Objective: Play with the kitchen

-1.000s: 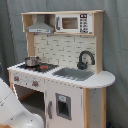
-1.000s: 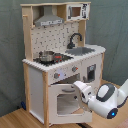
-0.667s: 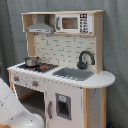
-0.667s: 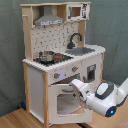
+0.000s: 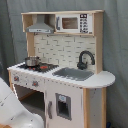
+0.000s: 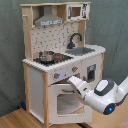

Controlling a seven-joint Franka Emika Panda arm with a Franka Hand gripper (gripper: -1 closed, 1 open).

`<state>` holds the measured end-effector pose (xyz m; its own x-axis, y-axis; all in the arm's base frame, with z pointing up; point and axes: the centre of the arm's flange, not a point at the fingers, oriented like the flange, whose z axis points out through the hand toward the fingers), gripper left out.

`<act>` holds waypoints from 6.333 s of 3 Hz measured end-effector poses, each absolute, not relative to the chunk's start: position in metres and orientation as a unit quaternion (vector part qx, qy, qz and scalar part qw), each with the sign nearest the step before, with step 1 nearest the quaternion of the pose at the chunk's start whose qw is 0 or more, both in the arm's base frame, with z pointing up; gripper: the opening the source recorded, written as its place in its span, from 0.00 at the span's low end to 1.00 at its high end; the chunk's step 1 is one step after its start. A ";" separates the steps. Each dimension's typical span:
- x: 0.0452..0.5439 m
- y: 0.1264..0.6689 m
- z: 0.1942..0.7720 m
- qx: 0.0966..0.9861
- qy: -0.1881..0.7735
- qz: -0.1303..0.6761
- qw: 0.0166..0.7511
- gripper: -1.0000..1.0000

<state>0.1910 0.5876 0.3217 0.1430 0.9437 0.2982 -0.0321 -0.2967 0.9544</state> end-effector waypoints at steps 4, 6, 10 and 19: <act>0.199 0.593 0.419 0.576 0.396 0.456 0.552 1.00; 0.207 0.575 0.474 0.587 0.395 0.408 0.577 1.00; 0.225 0.518 0.525 0.651 0.431 0.228 0.582 1.00; 0.266 0.397 0.462 0.788 0.527 -0.102 0.302 1.00</act>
<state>0.2661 0.3972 0.4621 0.4235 0.7687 -0.4792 0.8919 -0.2613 0.3691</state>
